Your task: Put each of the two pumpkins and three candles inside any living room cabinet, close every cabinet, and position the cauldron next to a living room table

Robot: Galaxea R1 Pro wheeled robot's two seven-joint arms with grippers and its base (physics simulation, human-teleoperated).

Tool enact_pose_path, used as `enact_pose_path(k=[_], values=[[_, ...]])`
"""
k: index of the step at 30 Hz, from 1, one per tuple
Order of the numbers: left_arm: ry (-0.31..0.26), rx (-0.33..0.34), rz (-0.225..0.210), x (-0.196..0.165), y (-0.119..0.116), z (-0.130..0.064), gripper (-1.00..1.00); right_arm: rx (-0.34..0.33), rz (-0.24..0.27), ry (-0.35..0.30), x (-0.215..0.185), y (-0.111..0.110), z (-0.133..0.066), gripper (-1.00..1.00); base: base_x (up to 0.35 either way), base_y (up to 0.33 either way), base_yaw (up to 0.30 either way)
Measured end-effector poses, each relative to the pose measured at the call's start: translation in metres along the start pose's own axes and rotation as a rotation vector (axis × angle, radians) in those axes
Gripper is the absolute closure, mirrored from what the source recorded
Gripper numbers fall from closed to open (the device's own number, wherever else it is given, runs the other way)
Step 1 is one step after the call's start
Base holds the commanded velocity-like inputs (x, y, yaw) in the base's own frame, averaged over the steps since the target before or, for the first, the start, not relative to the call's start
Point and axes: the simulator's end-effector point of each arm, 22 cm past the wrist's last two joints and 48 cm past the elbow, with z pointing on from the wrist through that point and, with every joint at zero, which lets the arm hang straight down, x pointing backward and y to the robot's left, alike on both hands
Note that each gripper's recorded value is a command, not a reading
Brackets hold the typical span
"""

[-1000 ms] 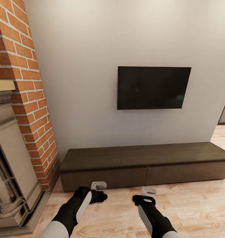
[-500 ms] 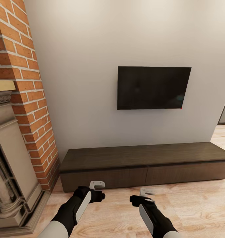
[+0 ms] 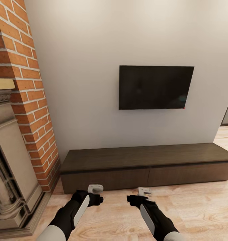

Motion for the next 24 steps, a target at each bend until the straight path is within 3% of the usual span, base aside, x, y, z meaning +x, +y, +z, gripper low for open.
enact_pose_path(k=[11, 24], values=[[-0.013, -0.036, 0.019, 0.000, 0.011, 0.003, -1.00, 0.034, -0.067, -0.127, -0.048, 0.001, -0.007, -1.00, 0.000, 0.000, 0.000], [-0.019, -0.034, 0.017, -0.003, 0.011, 0.002, -1.00, -0.012, -0.045, -0.198, -0.064, 0.009, -0.009, -1.00, -0.014, 0.000, 0.000]])
